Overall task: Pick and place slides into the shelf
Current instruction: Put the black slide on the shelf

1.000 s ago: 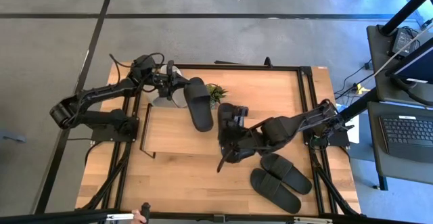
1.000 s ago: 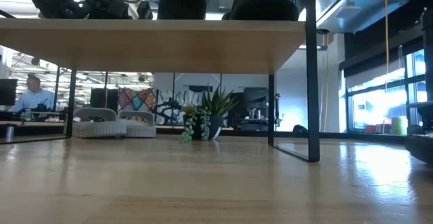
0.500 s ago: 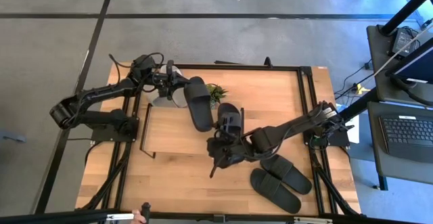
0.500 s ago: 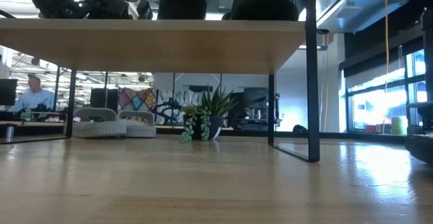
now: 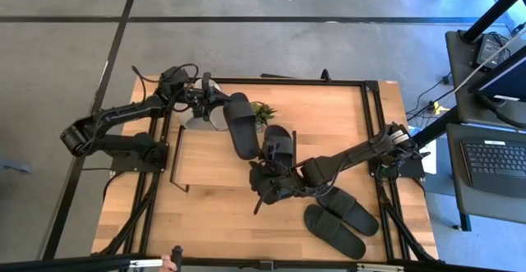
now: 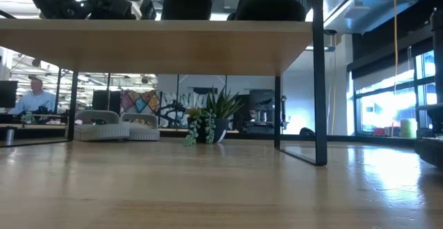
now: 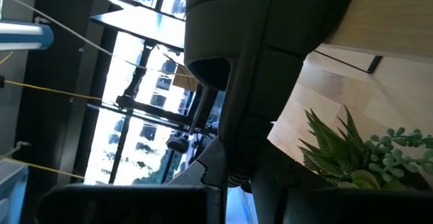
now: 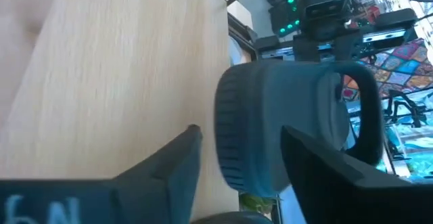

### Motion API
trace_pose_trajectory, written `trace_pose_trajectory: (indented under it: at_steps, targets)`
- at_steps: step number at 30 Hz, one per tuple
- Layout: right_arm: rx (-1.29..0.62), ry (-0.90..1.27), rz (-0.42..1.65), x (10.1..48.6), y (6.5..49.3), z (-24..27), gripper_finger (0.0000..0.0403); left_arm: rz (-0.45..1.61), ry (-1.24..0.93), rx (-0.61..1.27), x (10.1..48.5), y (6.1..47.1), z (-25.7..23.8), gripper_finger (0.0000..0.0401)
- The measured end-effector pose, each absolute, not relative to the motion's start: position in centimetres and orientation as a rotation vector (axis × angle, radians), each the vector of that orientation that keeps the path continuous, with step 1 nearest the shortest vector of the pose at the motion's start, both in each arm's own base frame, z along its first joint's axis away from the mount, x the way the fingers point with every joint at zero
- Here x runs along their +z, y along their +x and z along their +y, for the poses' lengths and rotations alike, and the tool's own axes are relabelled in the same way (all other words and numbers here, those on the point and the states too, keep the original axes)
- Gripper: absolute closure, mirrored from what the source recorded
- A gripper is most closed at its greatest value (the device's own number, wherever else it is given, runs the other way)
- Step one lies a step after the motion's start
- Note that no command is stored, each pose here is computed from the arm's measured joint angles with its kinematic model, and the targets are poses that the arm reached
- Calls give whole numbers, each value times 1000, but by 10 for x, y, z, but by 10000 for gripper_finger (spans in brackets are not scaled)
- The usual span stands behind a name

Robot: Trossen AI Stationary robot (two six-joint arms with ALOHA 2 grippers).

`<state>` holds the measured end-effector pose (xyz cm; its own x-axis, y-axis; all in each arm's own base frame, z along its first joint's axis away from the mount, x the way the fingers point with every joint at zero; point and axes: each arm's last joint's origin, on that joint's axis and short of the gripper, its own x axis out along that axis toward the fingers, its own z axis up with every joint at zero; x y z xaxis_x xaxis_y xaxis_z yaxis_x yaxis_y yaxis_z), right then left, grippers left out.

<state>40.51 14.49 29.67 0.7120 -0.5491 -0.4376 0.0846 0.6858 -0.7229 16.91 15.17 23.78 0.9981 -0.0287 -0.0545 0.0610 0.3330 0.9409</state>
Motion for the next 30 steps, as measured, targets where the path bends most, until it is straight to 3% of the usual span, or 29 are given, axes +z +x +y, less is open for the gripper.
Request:
trace_pose_trajectory:
  at_steps: [12, 18, 30]
  targets:
    - [-397, -746, 704, 297, 407, 139, 349, 18, 1194, -44, 240, 169, 152, 362]
    - [-397, -744, 704, 297, 407, 139, 354, 18, 1190, -45, 240, 169, 152, 360]
    - [-409, -715, 665, 300, 410, 140, 355, 46, 1140, -2, 240, 169, 153, 288]
